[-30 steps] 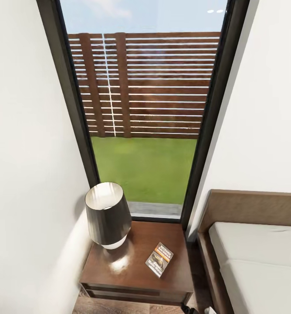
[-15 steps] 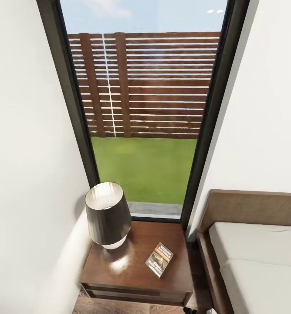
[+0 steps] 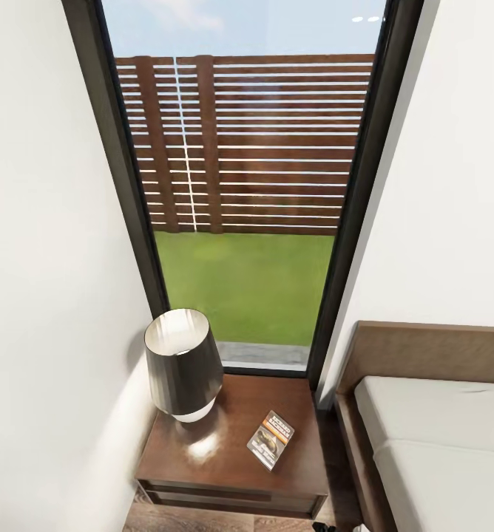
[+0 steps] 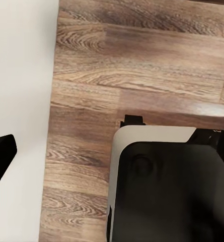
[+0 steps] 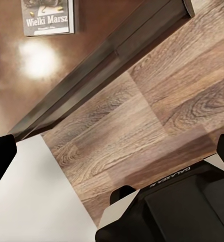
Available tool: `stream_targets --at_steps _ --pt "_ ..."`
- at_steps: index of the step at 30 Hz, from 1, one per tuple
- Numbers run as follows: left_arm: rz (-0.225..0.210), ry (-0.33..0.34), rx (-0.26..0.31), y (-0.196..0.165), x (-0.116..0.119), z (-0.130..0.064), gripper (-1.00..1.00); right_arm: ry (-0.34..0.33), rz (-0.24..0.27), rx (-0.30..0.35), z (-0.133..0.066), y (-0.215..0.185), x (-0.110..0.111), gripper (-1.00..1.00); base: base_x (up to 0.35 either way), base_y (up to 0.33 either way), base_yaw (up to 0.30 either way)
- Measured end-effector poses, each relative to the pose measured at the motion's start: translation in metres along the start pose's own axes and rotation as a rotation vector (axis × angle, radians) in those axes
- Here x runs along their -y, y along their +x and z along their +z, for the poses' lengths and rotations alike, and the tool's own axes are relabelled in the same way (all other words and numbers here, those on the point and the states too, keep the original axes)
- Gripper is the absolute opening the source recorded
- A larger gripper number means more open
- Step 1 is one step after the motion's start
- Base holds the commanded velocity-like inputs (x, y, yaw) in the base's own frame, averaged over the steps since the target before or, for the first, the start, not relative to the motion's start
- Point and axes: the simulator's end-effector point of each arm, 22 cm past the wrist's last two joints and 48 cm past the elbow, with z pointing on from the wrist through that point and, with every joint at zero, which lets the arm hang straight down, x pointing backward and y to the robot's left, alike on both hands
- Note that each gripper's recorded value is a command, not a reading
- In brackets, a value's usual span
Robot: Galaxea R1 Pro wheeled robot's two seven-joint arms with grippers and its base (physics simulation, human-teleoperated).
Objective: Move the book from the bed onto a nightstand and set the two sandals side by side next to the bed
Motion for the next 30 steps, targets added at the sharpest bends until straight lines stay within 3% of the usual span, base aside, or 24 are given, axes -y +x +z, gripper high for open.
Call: stream_targets --at_steps 30 --pt "-0.001 0.000 -0.002 0.0015 -0.0001 -0.0002 1.00 0.007 0.002 -0.007 -0.0010 0.0058 0.0051 1.00 0.000 0.000 0.000"
